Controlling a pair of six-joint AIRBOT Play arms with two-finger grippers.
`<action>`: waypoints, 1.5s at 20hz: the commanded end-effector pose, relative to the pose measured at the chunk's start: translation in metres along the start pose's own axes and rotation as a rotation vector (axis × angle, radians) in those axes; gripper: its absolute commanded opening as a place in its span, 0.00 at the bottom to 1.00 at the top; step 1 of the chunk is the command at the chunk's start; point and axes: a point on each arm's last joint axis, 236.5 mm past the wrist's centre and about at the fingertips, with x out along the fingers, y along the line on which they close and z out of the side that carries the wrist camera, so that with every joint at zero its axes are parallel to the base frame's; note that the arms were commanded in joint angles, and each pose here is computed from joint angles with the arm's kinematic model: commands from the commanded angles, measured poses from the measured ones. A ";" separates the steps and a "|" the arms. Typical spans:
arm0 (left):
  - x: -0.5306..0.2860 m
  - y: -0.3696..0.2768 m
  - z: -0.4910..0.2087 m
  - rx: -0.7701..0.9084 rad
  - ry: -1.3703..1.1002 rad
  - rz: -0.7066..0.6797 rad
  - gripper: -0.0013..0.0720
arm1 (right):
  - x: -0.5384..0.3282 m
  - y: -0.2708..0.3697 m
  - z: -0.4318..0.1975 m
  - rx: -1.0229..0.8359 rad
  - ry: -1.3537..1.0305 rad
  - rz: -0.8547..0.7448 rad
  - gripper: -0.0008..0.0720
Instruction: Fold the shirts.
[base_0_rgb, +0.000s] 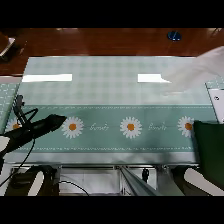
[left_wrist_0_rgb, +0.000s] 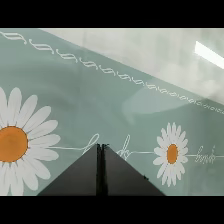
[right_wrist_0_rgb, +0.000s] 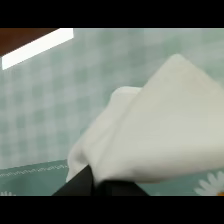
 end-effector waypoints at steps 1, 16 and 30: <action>0.000 0.000 0.004 -0.002 -0.017 -0.002 0.05 | -0.044 -0.071 -0.034 0.163 0.066 -0.212 0.05; -0.001 -0.009 0.018 -0.041 -0.077 -0.040 0.05 | -0.083 -0.224 -0.274 0.703 0.365 -0.911 0.58; -0.029 -0.204 0.182 0.393 -0.240 -0.261 0.04 | 0.024 0.021 0.021 -0.035 -0.296 0.164 0.05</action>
